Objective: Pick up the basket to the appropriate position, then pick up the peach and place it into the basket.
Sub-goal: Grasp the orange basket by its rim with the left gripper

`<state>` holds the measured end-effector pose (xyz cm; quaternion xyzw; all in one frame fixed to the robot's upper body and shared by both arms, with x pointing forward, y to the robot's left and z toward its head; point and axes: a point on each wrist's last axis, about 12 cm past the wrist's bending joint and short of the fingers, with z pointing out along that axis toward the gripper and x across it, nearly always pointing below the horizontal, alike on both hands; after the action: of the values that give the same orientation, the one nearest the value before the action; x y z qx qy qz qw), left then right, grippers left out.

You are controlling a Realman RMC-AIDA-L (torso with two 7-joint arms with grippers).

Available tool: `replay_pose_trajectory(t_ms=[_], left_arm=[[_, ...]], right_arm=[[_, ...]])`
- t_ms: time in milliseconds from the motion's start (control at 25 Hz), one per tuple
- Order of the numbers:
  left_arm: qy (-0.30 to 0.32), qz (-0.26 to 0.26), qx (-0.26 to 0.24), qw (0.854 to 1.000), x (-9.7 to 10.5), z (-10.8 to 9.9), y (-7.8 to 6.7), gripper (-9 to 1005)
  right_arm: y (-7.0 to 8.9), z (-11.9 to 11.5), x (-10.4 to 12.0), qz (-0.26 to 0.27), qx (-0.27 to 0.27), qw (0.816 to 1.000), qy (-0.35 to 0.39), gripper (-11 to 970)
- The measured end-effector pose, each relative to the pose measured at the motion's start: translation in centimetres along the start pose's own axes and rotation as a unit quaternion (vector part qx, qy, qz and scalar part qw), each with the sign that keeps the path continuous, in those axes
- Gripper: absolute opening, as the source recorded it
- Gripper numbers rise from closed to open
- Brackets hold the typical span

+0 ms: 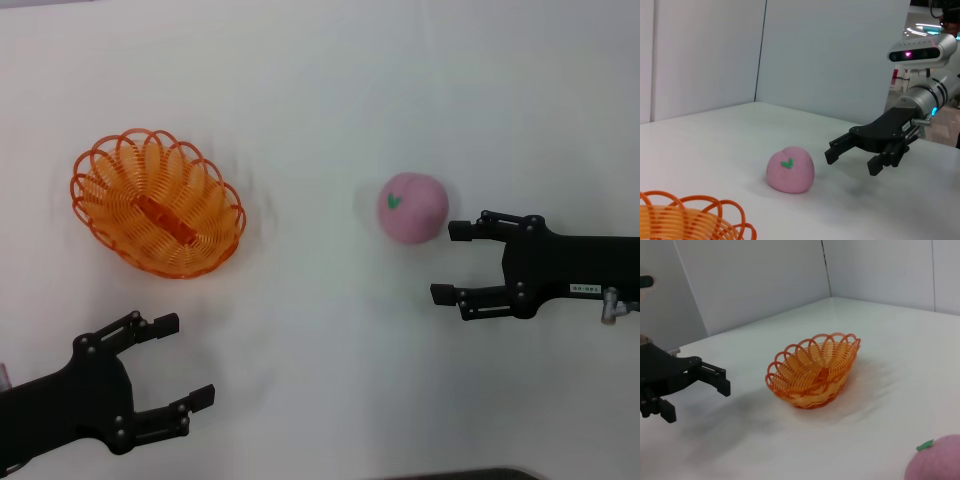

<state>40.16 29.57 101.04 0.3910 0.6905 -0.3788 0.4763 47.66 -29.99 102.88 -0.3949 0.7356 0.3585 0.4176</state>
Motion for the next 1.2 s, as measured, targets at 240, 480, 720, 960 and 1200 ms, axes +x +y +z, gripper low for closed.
replay_pose_trajectory(t_ms=[240,480,720,960,1200], left_arm=[[-0.001,-0.001,0.000,1.000,0.0,0.0,0.0,888],[-0.002,-0.001,0.001,1.000,0.0,0.0,-0.1,888],[-0.008,-0.013,0.001,1.000,-0.1,0.0,-0.1,887],[-0.041,-0.135,-0.016,0.990,-1.2,-0.7,0.9,887],[-0.038,-0.288,-0.025,0.957,-2.6,-1.0,3.4,886]], right_arm=[[-0.1,0.1,-0.1,-0.001,0.000,1.000,-0.001,945],[-0.1,0.2,-0.2,-0.002,-0.001,1.000,-0.002,945],[-0.1,0.2,-0.3,-0.001,-0.001,1.000,-0.003,945],[-0.2,0.2,-0.3,0.002,0.002,1.000,-0.006,945],[-0.2,0.1,-0.4,0.002,0.003,1.000,-0.007,945]])
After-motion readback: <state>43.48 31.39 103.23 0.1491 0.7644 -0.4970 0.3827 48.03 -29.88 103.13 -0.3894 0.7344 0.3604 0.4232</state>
